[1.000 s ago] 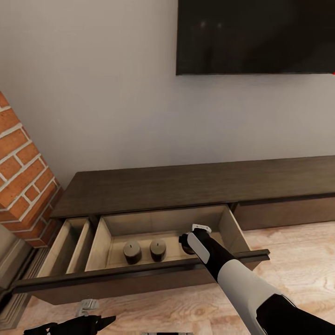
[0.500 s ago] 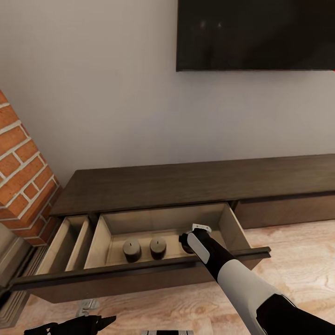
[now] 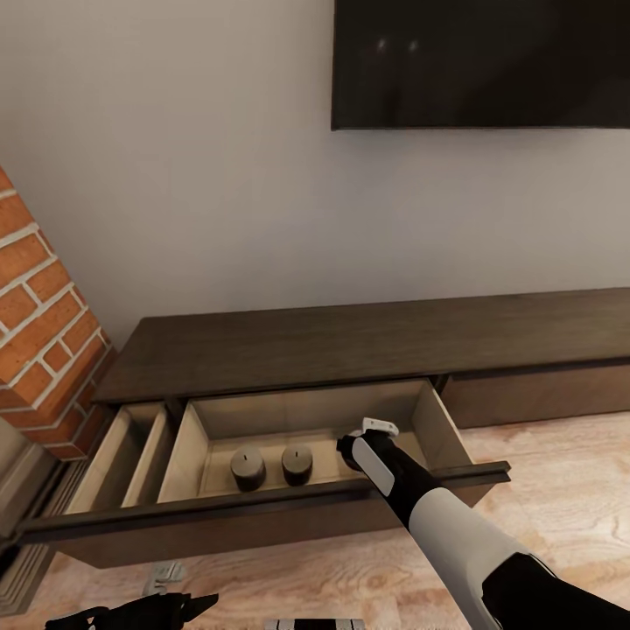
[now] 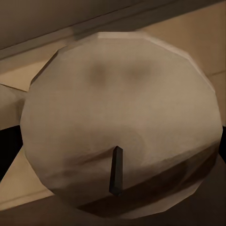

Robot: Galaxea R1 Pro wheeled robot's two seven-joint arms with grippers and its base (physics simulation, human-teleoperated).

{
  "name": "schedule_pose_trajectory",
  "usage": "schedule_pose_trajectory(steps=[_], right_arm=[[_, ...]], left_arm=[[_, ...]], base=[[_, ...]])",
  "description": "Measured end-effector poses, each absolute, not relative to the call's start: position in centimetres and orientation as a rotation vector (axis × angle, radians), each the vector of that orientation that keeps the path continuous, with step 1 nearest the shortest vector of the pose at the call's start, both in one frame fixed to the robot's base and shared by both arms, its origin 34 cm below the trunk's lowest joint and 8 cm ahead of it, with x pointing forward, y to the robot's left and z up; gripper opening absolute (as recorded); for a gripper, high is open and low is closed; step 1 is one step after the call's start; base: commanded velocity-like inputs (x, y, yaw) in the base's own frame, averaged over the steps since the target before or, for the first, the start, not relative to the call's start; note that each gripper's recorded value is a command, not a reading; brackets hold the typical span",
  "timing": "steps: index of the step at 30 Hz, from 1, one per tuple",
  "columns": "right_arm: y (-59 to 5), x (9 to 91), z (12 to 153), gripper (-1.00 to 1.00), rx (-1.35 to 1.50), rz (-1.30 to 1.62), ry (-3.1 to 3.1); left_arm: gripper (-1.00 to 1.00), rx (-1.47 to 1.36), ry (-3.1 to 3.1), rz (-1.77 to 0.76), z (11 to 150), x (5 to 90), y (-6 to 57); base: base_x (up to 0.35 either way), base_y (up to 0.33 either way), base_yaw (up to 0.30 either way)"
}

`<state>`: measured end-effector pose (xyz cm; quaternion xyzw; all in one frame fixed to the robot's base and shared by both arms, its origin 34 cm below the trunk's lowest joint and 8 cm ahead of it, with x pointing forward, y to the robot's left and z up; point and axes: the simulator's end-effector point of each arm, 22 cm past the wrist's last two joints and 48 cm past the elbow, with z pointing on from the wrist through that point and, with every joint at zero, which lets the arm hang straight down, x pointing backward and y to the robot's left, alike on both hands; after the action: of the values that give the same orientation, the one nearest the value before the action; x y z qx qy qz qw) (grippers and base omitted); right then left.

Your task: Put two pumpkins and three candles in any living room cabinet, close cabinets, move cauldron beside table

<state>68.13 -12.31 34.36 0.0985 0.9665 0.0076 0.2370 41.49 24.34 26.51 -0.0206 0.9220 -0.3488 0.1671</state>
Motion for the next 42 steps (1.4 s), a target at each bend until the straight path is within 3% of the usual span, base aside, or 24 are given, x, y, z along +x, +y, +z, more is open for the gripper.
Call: schedule_pose_trajectory(steps=[20, 21, 42], right_arm=[[-12.34, 68.36, 34.30, -1.00, 0.284, 0.024, 2.633], [-12.33, 68.35, 34.30, 1.00, 0.284, 0.025, 2.633], [-12.19, 68.13, 34.20, 1.00, 0.286, 0.032, 2.646]], left_arm=[[1.00, -0.059, 2.624, -0.992, 26.28, 41.43, 24.36], [1.00, -0.058, 2.624, -0.992, 26.28, 41.43, 24.40], [1.00, -0.064, 2.620, -0.996, 26.38, 41.49, 24.46]], base=[[0.000, 0.000, 0.000], [0.000, 0.000, 0.000], [0.000, 0.000, 0.000]])
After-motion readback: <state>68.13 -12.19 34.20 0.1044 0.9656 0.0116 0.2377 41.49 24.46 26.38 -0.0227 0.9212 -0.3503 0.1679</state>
